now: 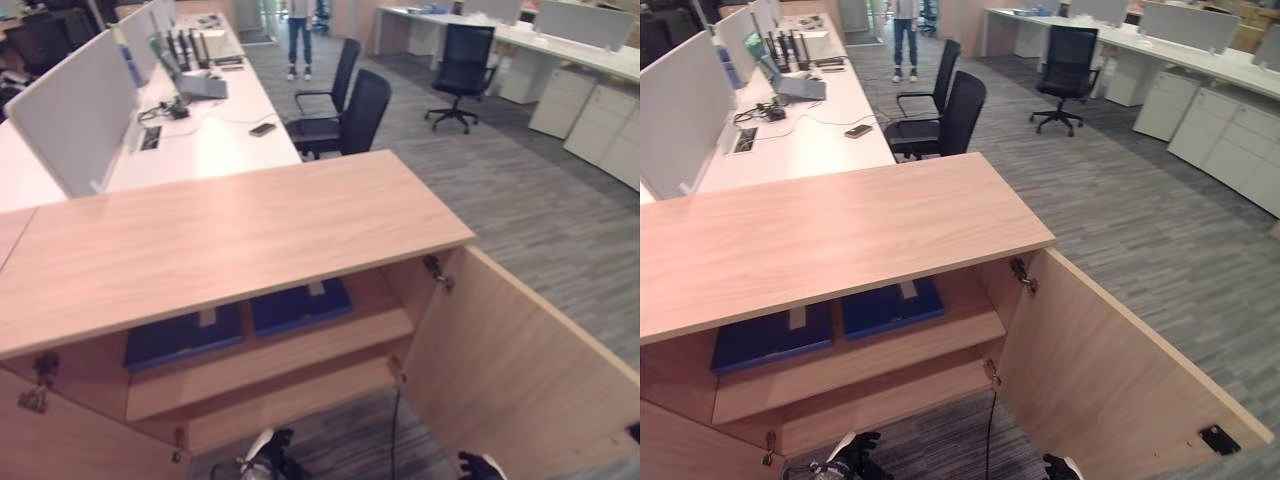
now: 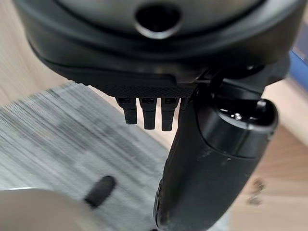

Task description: Put the empty folder in the office cabinet

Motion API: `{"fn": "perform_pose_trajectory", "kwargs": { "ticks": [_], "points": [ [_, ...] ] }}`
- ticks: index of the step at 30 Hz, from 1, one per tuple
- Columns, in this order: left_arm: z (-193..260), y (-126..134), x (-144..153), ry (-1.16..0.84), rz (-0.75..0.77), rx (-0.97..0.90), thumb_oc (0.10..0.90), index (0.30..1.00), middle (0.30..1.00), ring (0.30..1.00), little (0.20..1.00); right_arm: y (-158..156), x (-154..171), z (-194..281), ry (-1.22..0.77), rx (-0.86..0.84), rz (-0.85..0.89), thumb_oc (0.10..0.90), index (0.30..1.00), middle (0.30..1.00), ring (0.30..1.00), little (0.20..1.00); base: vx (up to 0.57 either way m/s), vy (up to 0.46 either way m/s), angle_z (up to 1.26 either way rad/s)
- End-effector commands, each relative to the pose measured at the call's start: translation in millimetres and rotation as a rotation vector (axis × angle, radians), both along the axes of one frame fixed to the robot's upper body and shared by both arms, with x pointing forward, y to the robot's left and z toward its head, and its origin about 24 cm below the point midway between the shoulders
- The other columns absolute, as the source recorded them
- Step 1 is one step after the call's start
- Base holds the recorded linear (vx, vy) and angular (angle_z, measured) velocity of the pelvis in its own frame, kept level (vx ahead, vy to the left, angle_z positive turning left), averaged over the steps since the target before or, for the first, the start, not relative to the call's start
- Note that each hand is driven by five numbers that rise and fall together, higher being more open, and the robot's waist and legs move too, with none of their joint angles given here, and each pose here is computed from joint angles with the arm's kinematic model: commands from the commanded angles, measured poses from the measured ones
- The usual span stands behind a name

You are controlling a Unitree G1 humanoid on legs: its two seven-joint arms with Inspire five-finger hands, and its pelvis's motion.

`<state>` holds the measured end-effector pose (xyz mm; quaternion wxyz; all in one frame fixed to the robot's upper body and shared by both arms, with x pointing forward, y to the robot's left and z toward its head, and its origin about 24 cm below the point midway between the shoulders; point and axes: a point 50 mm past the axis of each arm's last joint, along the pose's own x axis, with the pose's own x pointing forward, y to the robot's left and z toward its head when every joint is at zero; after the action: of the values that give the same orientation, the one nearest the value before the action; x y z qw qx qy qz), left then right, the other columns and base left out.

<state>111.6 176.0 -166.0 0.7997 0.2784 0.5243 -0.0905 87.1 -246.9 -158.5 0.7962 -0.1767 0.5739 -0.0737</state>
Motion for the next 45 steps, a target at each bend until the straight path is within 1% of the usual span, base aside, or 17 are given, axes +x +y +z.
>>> {"fn": "perform_pose_trajectory", "kwargs": {
  "ticks": [1,3,6,12,15,19,21,25,26,27,29,30,33,35,36,39,45],
  "points": [
    [1.4,18.4,0.4,0.012,0.03,0.056,0.8,0.9,0.9,0.9,0.9,-0.3,24.4,4.9,-0.077,0.013,-0.099,0.8,0.9,0.9,0.9,0.9,-0.12,0.172,-0.52],
    [-1.2,23.0,-11.4,0.055,0.045,0.063,0.8,0.9,0.9,0.9,0.9,-5.3,16.7,3.6,-0.07,0.027,-0.211,0.8,0.9,0.9,0.9,0.9,-0.1,0.138,-0.33],
    [-3.8,27.8,-25.2,0.107,0.076,0.057,0.8,0.9,0.9,0.9,0.9,-10.4,8.8,2.5,-0.055,0.039,-0.31,0.8,0.9,0.9,0.9,0.9,-0.13,0.123,-0.51],
    [-3.0,30.5,-21.9,0.11,0.106,0.025,0.8,0.9,0.9,0.9,0.9,-29.4,-15.5,3.4,-0.02,0.025,-0.455,0.8,0.9,0.9,0.9,0.9,-0.1,0.064,-0.73],
    [-0.8,27.8,-10.5,0.079,0.109,-0.006,0.8,0.9,0.9,0.9,0.9,-45.4,-31.7,6.8,0.01,-0.014,-0.52,0.8,0.9,0.9,0.9,0.9,0.07,-0.04,-0.62],
    [1.5,24.8,-0.4,0.046,0.074,-0.011,0.8,0.9,0.9,0.9,0.9,-56.4,-31.8,11.3,0.0,-0.038,-0.541,0.8,0.9,0.9,0.9,0.9,0.0,-0.136,-0.52],
    [4.7,24.9,10.5,0.009,0.08,-0.007,0.8,0.9,0.9,0.9,0.9,-66.6,-8.1,19.8,-0.104,-0.055,-0.561,0.8,0.9,0.9,0.9,0.9,-0.08,-0.274,-0.78],
    [5.1,21.2,13.9,-0.003,0.082,-0.011,0.8,0.9,0.9,0.9,0.9,-82.1,24.6,36.9,-0.281,-0.079,-0.58,0.8,0.9,0.9,0.9,0.9,0.0,-0.177,-0.28],
    [5.2,19.9,14.6,-0.006,0.093,-0.011,0.8,0.9,0.9,0.9,0.9,-90.8,52.2,54.4,-0.424,-0.103,-0.54,0.8,0.9,0.9,0.9,0.9,-0.04,-0.259,-0.06],
    [4.7,19.0,13.5,-0.003,0.096,-0.01,0.8,0.9,0.9,0.9,0.9,-95.8,68.2,67.2,-0.503,-0.122,-0.496,0.8,0.9,0.9,0.9,0.9,-0.05,-0.265,-0.06],
    [3.0,16.2,9.3,0.011,0.09,-0.016,0.8,0.9,0.9,0.9,0.9,-106.5,90.4,91.6,-0.621,-0.172,-0.426,0.8,0.9,0.9,0.9,0.9,-0.02,-0.152,-0.06],
    [3.0,16.1,9.2,0.011,0.09,-0.016,0.8,0.9,0.9,0.9,0.9,-106.6,90.2,91.6,-0.621,-0.172,-0.426,0.8,0.9,0.9,0.9,0.9,-0.02,-0.108,-0.03],
    [0.7,21.5,-1.1,0.049,0.103,-0.004,0.8,0.9,0.9,0.9,0.9,-117.9,131.9,140.5,-0.81,-0.244,-0.282,0.8,0.9,0.9,0.9,0.9,-0.03,-0.19,0.06],
    [0.4,24.2,-3.4,0.057,0.116,0.0,0.8,0.9,0.9,0.9,0.9,-116.3,140.5,150.3,-0.848,-0.252,-0.243,0.8,0.9,0.9,0.9,0.9,0.0,-0.105,0.04],
    [-0.1,31.4,-9.4,0.076,0.146,0.019,0.8,0.9,0.9,0.9,0.9,-109.6,157.2,168.8,-0.924,-0.249,-0.158,0.8,0.9,0.9,0.9,0.9,0.0,-0.117,-0.02],
    [-0.9,37.4,-17.1,0.101,0.178,0.027,0.8,0.9,0.9,0.9,0.9,-89.8,179.2,196.3,-1.042,-0.211,-0.001,0.8,0.9,0.9,0.9,0.9,-0.01,-0.12,0.0],
    [-3.1,39.8,-28.7,0.138,0.203,0.019,0.8,0.9,0.9,0.9,0.9,-48.4,194.5,232.4,-1.24,-0.057,0.198,0.8,0.9,0.9,0.9,0.9,0.0,-0.069,0.02]
  ]
}}
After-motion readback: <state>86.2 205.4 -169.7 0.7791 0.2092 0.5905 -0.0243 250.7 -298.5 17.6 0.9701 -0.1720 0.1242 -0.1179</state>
